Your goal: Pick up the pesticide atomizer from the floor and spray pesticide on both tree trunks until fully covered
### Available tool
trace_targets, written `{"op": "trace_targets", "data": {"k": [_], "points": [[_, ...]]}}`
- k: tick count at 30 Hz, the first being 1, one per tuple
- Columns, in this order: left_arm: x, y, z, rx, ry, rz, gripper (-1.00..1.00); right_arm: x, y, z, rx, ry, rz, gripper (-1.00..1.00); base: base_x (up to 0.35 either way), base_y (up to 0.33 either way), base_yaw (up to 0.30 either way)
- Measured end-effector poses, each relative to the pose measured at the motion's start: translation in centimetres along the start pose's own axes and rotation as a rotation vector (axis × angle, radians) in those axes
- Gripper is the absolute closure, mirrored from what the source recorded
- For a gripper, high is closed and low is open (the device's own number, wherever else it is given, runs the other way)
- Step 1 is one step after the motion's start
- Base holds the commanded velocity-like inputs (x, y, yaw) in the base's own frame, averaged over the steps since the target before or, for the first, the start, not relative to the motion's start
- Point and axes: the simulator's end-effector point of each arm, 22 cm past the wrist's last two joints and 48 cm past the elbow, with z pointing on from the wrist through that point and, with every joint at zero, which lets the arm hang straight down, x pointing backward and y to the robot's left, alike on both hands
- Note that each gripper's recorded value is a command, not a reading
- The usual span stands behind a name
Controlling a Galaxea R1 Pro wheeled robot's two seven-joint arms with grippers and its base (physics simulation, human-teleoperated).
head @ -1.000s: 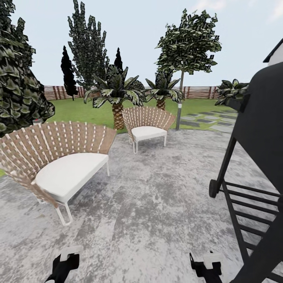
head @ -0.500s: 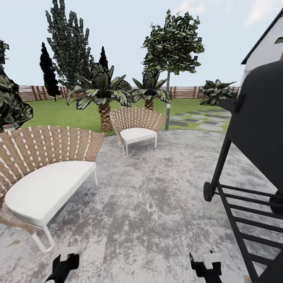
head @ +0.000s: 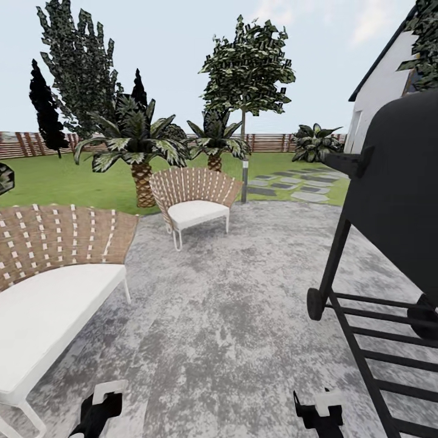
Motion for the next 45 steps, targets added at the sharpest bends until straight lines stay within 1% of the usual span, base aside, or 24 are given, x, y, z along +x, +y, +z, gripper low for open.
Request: {"op": "trace_targets", "data": {"k": [14, 30, 45], "points": [[0.02, 0.03, -0.01, 0.000, 0.000, 0.000, 1.00, 0.00, 0.01, 0.00, 0.000, 0.000, 0.000, -1.00, 0.338, 0.094, -0.006], [0.02, 0.02, 0.00, 0.000, 0.000, 0.000, 1.00, 0.05, 0.04, -0.03, -0.001, 0.001, 0.000, -1.00, 0.338, 0.050, -0.237], [0.02, 0.03, -0.01, 0.000, 0.000, 0.000, 1.00, 0.06, 0.05, -0.03, -0.002, 0.001, -0.001, -1.00, 0.338, 0.089, -0.021]]}}
